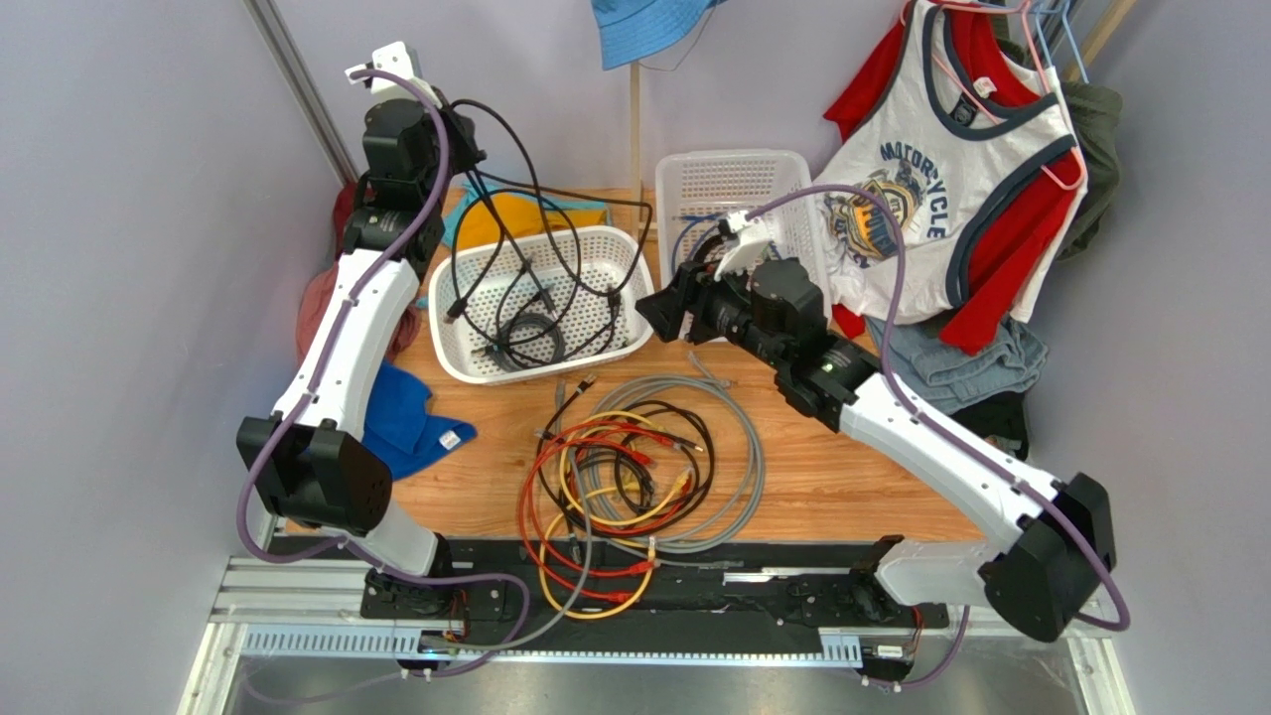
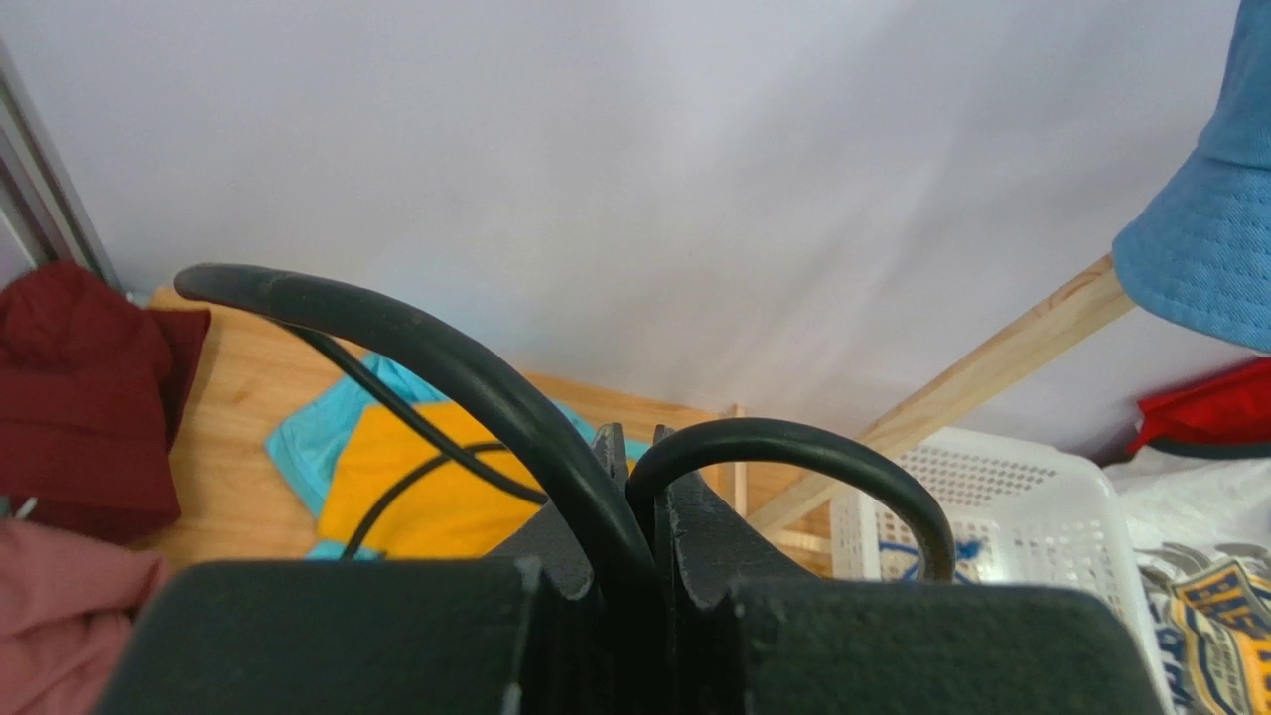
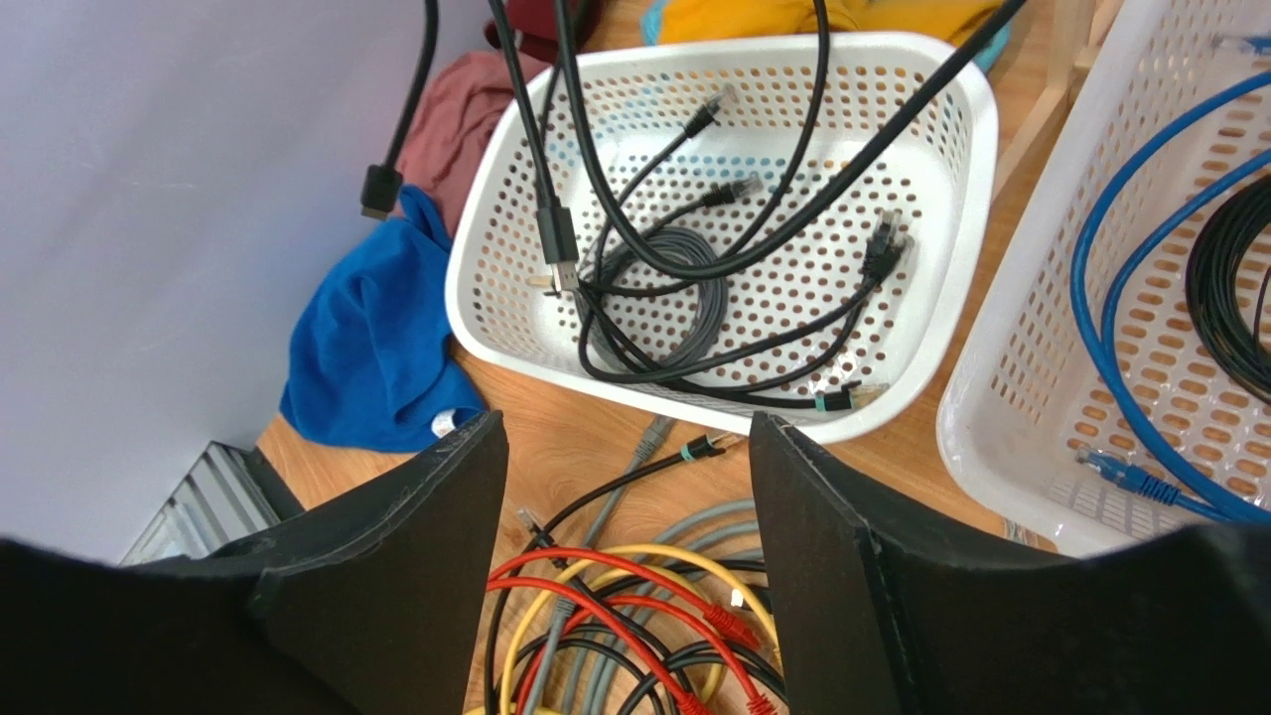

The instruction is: Untangle the cables

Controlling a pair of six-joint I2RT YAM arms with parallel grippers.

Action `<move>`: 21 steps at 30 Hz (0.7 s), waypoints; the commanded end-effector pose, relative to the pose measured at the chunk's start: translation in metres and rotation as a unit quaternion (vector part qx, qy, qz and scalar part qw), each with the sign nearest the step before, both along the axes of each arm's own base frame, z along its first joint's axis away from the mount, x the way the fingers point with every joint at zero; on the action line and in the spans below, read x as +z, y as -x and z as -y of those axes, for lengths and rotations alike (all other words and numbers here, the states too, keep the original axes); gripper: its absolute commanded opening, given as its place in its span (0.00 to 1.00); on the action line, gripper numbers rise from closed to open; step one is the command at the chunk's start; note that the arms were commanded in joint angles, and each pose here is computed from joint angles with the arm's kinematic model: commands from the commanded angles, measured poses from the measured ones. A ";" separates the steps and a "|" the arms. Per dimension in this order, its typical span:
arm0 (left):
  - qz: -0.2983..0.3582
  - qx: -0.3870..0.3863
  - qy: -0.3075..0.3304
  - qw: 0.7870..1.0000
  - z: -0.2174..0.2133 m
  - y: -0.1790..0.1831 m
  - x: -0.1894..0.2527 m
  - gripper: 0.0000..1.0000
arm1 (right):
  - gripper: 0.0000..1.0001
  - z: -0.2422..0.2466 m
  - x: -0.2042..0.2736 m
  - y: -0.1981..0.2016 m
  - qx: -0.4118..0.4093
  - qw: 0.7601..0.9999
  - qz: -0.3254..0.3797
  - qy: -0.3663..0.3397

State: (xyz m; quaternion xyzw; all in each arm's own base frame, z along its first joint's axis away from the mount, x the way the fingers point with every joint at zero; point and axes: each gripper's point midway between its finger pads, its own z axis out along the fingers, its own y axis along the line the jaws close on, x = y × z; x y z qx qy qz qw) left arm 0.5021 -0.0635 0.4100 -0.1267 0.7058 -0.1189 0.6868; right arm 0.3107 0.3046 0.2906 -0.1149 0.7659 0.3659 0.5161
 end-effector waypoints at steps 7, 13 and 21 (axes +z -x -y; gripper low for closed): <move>-0.077 0.028 0.008 0.997 -0.008 0.056 -0.007 0.00 | 0.59 0.021 0.021 0.022 -0.008 0.999 0.030 -0.036; -0.122 0.039 -0.014 0.992 -0.011 0.040 -0.040 0.00 | 0.58 0.027 0.016 0.033 -0.005 0.999 0.025 -0.044; -0.181 0.036 -0.032 0.982 -0.003 -0.003 -0.077 0.00 | 0.57 0.036 -0.001 0.032 -0.021 0.999 0.016 -0.021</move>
